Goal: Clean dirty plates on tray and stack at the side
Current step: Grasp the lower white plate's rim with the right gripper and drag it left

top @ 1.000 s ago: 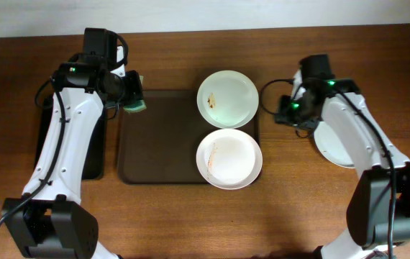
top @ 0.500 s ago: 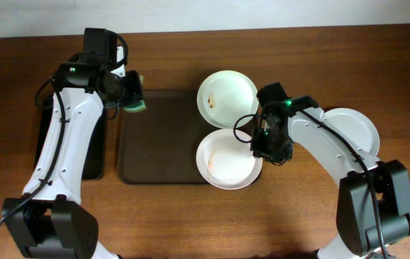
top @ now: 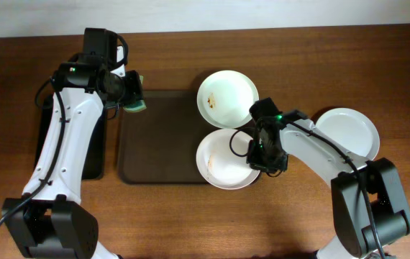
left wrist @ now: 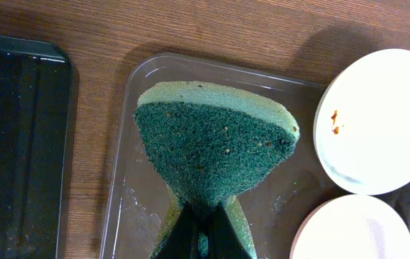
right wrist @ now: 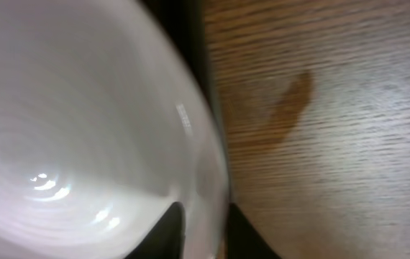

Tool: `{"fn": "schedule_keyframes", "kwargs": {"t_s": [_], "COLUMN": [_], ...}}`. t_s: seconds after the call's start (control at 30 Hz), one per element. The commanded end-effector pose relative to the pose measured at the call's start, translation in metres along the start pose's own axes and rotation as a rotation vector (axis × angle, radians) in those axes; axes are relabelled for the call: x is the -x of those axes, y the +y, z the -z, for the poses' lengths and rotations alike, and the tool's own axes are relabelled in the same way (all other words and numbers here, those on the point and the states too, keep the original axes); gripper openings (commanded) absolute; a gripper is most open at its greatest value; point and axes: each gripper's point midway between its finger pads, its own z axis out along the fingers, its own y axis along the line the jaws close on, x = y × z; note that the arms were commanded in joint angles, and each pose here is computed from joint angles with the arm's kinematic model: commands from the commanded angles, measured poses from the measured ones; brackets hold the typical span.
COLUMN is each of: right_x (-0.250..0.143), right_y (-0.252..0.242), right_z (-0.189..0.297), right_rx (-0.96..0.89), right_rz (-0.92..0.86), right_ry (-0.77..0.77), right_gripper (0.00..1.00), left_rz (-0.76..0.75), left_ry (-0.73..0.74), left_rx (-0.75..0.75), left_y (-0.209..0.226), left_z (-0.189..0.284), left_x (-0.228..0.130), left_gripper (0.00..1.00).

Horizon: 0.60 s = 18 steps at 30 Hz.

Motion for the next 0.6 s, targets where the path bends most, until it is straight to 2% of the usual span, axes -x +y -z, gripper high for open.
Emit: {"fn": "schedule_keyframes", "kwargs": {"t_s": [0.0, 0.07, 0.3, 0.43, 0.57], "right_x": [-0.002, -0.002, -0.003, 0.004, 0.008], "right_y": [0.001, 0.001, 0.013, 0.061, 0.111], "right_z": [-0.002, -0.002, 0.007, 0.033, 0.048], "right_rx": [-0.004, -0.003, 0.023, 0.086, 0.18], "right_rz": [0.0, 0.0, 0.044, 0.154, 0.18], "right_ry": [-0.001, -0.001, -0.003, -0.077, -0.171], "right_gripper": [0.12, 0.04, 0.04, 0.04, 0.04], "left_rz": [0.01, 0.01, 0.01, 0.01, 0.01], "left_ry": [0.004, 0.004, 0.003, 0.003, 0.004], "left_rx": [-0.006, -0.006, -0.006, -0.006, -0.006], "left_y": [-0.001, -0.001, -0.001, -0.001, -0.001], "left_z": [-0.002, -0.002, -0.002, -0.002, -0.002], "left_x": [0.0, 0.0, 0.0, 0.0, 0.0], "left_gripper": [0.01, 0.01, 0.01, 0.01, 0.01]}}
